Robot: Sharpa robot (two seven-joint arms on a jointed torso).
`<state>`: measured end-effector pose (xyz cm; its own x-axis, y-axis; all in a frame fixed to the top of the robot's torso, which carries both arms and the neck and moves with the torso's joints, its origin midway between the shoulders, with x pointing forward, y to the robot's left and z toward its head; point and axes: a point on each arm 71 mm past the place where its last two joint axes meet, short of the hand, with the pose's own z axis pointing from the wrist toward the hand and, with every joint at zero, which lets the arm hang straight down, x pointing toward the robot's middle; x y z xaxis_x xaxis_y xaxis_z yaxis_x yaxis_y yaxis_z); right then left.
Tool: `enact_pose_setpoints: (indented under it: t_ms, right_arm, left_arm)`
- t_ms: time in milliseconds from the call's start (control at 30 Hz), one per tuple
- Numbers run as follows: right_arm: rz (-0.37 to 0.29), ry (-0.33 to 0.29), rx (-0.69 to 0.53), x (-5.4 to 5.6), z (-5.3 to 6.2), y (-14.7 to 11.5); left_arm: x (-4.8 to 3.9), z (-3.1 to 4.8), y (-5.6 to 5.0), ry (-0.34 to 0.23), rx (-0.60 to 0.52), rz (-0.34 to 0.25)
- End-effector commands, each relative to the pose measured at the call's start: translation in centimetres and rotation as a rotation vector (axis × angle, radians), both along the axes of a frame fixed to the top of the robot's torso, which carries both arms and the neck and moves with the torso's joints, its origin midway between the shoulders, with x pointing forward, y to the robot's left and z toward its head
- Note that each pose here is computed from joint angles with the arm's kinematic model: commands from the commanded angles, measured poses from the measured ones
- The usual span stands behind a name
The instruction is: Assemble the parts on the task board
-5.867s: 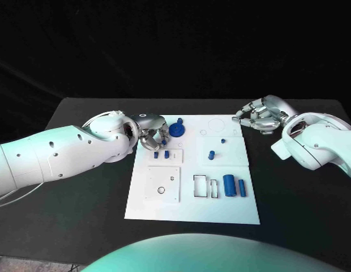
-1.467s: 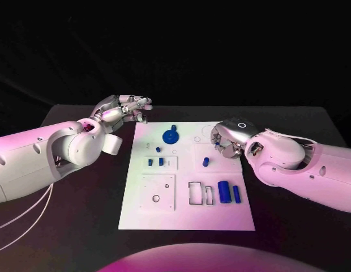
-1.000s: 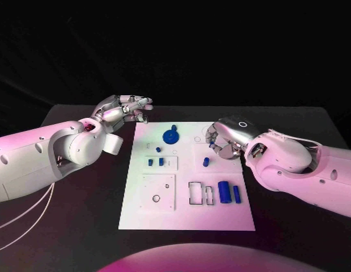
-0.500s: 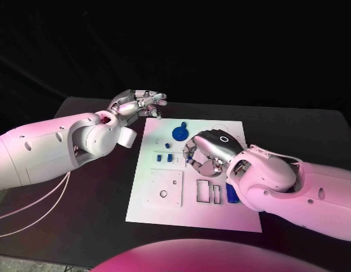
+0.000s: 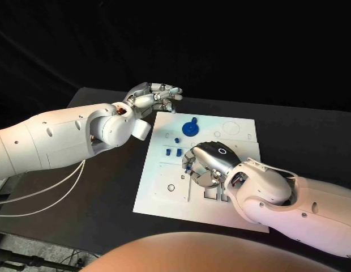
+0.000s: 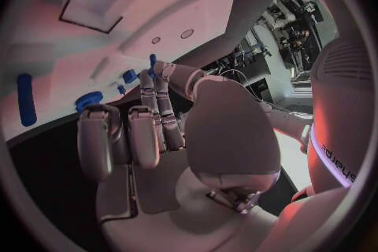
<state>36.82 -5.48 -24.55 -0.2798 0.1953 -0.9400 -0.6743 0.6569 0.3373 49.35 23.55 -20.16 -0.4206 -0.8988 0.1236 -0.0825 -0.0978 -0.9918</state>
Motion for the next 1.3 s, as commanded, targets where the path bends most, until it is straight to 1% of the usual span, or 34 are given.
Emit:
enact_pose_setpoints:
  t_ms: [33,567,933,1300]
  right_arm:
    - [0.014,-0.005,0.009,-0.1,-0.1,0.2]
    - [0.022,0.025,0.009,-0.4,-1.4,0.9]
    - [0.025,0.040,-0.006,-0.5,-1.8,1.0]
    - [0.022,0.036,-0.025,-0.2,-2.2,1.0]
  left_arm:
    - [-0.02,0.11,-0.2,-0.002,-0.013,-0.018]
    - [0.03,0.08,-0.2,0.001,-0.012,-0.019]
    - [0.02,0.07,-0.1,0.003,-0.010,-0.018]
    - [-0.01,0.07,-0.1,0.006,-0.010,-0.020]
